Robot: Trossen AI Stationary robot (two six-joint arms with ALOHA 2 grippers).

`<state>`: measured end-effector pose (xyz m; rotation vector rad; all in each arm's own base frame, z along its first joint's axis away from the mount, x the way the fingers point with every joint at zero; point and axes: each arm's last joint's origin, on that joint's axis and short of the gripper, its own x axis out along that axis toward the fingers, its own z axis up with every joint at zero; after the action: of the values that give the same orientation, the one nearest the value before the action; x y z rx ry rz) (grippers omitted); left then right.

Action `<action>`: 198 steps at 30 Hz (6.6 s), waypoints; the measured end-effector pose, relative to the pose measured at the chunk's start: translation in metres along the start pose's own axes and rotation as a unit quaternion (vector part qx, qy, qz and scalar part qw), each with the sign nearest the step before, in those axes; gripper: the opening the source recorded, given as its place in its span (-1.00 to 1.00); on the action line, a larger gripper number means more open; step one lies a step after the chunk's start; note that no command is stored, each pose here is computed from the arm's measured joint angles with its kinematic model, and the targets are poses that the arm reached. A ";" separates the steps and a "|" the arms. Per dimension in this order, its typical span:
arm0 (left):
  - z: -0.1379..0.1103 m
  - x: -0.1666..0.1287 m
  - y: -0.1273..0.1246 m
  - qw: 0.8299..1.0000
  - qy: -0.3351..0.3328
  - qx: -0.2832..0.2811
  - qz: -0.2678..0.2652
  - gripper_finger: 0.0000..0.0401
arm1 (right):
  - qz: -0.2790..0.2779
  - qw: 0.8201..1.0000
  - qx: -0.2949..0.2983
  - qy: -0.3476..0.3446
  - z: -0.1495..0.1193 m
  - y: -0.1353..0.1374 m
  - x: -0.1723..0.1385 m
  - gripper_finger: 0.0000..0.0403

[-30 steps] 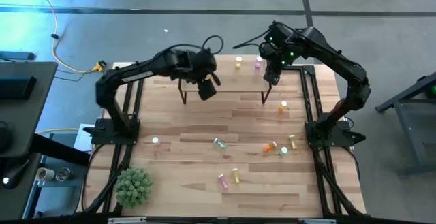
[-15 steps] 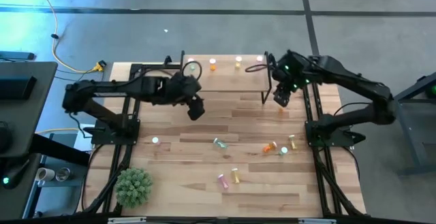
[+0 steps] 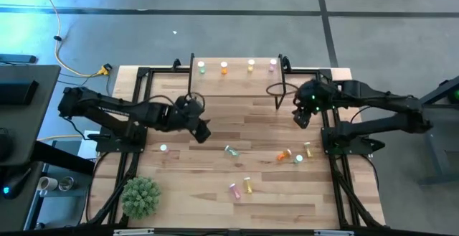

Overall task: Pick and place medicine bottles onto shelf by color
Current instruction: Put the top violet pill bottle on the shelf aligned with the other violet pill bottle

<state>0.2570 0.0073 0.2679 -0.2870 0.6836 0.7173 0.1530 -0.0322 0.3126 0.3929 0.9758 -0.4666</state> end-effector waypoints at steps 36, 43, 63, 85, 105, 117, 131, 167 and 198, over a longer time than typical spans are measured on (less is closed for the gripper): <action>-0.121 -0.059 -0.058 0.991 -0.090 -0.022 -0.094 0.01 | 0.203 0.967 -0.081 -0.130 -0.038 0.130 0.032 -0.17; -0.136 -0.075 -0.061 0.989 -0.085 -0.006 -0.122 0.01 | 0.194 0.970 -0.084 -0.120 -0.038 0.138 0.044 -0.17; -0.134 -0.095 0.013 0.983 0.134 -0.121 -0.028 0.01 | 0.189 0.966 -0.117 -0.136 -0.034 0.137 0.046 -0.17; -0.153 -0.081 0.008 0.955 0.218 -0.172 0.108 0.01 | 0.145 0.969 -0.119 -0.160 -0.011 0.118 0.056 -0.17; -0.154 -0.045 -0.001 0.933 0.226 -0.190 0.205 0.01 | 0.145 0.969 -0.119 -0.163 -0.010 0.118 0.056 -0.17; -0.152 -0.033 -0.002 0.922 0.245 -0.201 0.223 0.01 | 0.146 0.969 -0.119 -0.163 -0.010 0.118 0.055 -0.17; -0.151 -0.031 -0.002 0.915 0.257 -0.211 0.227 -0.26 | 0.145 0.968 -0.121 -0.163 -0.010 0.118 0.055 -0.17; -0.074 -0.037 -0.022 0.976 0.167 -0.095 0.101 -0.40 | 0.152 0.965 -0.143 -0.160 -0.010 0.118 0.055 -0.17; 0.041 0.008 -0.019 0.977 -0.034 0.121 -0.170 -0.40 | 0.188 0.919 -0.199 -0.285 0.038 0.097 0.054 0.01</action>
<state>0.2939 0.0161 0.2939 -0.1477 0.6290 0.3115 0.2579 0.0182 0.2958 0.0552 0.3891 -0.0128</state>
